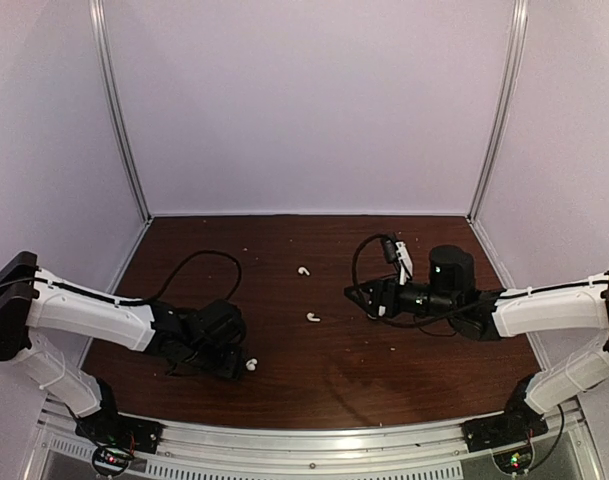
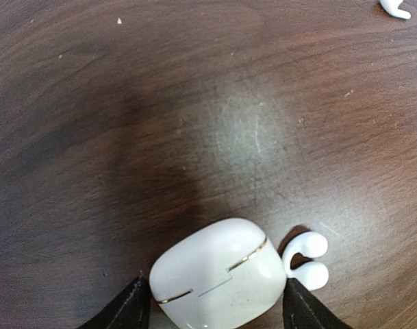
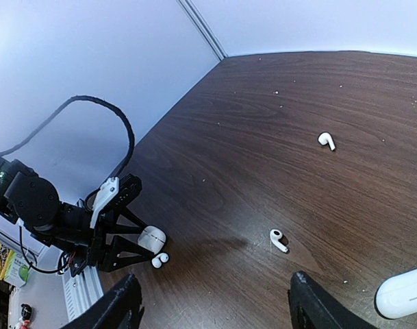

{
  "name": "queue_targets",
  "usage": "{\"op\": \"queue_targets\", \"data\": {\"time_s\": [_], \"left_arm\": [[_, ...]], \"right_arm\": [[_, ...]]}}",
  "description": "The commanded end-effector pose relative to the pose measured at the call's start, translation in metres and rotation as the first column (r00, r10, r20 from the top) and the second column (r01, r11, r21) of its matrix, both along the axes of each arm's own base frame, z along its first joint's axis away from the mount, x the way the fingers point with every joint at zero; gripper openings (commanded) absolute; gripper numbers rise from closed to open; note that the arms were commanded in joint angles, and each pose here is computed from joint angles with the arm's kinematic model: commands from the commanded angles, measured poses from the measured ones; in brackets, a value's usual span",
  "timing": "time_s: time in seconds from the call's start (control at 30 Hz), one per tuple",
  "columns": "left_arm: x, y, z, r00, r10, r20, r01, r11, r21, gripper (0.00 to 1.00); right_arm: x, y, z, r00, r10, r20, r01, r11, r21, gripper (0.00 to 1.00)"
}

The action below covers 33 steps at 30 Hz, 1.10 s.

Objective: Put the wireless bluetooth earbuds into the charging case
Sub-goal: Pick up the charging case from the center of the board.

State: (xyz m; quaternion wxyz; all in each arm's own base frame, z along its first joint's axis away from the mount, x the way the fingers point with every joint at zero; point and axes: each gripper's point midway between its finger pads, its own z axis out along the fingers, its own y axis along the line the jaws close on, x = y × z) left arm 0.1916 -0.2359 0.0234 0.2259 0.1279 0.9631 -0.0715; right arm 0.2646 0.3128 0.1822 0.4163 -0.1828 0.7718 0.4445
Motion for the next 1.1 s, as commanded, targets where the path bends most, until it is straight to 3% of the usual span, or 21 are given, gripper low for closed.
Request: {"op": "queue_targets", "data": {"time_s": [0.0,0.57,0.8,1.07], "left_arm": [[0.007,-0.001,0.004,0.999,-0.001,0.034,0.000,1.000,0.024,0.65],[0.019,0.013,-0.007,1.000,0.000,0.022,-0.001,0.999,0.052,0.67],[0.020,0.012,-0.009,1.000,-0.015,0.012,0.015,0.999,0.033,0.50],[0.042,-0.012,0.045,0.985,-0.095,0.146,0.103,0.993,-0.049,0.47]], "right_arm": [[0.000,-0.003,0.007,1.000,-0.001,0.009,0.001,1.000,0.032,0.75],[-0.001,-0.004,0.003,1.000,0.003,0.006,-0.003,1.000,0.028,0.76],[-0.001,-0.005,0.002,1.000,0.006,0.008,-0.006,1.000,0.021,0.76],[-0.001,-0.005,0.005,0.998,0.026,0.050,-0.026,1.000,0.006,0.76]]}}
